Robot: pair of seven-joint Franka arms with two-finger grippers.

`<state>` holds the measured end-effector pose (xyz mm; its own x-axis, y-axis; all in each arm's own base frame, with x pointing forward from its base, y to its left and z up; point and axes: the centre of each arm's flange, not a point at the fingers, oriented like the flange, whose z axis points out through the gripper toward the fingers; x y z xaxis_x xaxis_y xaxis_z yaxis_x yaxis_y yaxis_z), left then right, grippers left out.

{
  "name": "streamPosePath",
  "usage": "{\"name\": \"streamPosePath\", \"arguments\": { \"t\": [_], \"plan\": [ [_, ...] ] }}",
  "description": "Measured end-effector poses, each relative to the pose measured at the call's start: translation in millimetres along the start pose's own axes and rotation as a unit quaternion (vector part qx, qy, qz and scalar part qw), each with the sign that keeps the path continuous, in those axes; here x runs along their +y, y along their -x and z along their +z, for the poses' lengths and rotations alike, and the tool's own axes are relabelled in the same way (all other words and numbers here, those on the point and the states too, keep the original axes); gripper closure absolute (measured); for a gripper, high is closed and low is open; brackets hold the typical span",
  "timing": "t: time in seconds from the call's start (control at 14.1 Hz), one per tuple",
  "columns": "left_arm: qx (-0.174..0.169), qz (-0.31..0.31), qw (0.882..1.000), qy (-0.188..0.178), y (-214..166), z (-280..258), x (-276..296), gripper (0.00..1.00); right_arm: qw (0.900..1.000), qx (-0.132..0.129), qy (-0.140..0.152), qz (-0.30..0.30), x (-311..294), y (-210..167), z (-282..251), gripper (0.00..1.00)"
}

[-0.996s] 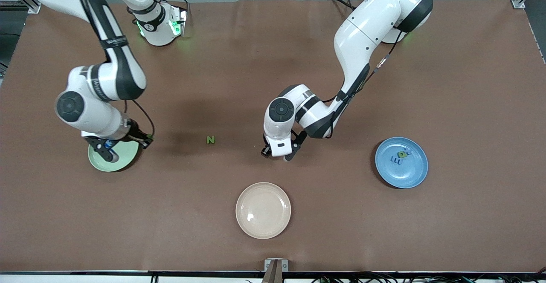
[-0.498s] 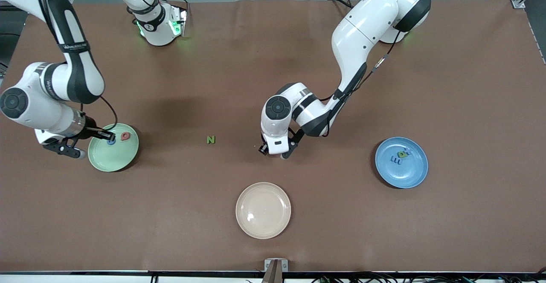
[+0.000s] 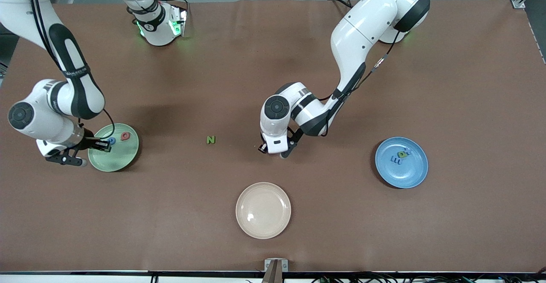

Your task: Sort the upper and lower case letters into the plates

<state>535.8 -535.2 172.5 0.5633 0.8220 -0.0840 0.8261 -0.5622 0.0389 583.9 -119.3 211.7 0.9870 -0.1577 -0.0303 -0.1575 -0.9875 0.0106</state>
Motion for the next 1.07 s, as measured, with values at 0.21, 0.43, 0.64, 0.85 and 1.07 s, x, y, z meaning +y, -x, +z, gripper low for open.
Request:
{"name": "streamPosePath", "arguments": {
  "t": [0.21,0.43,0.64,0.85,1.07],
  "plan": [
    [0.0,0.0,1.0,0.002,0.6,-2.0,1.3,0.67,1.0,-0.008,-0.002,-0.005,-6.4,-5.4,18.0,0.73],
    [0.0,-0.003,1.0,0.004,-2.1,-3.2,2.9,0.72,1.0,-0.008,-0.002,-0.007,-9.2,-6.4,22.4,0.73],
    [0.007,-0.01,1.0,-0.001,-20.9,-9.4,7.3,0.72,1.0,-0.007,-0.003,-0.011,-14.6,-7.5,21.6,0.58],
    [0.015,-0.021,1.0,0.004,-50.9,-45.8,17.5,0.72,1.0,0.005,-0.003,-0.022,-32.5,-13.7,7.9,0.29],
    [0.028,-0.025,0.999,0.001,-86.8,-96.7,21.2,0.72,0.998,-0.001,-0.002,-0.062,-79.3,-12.6,-32.8,0.01]
  ]
}}
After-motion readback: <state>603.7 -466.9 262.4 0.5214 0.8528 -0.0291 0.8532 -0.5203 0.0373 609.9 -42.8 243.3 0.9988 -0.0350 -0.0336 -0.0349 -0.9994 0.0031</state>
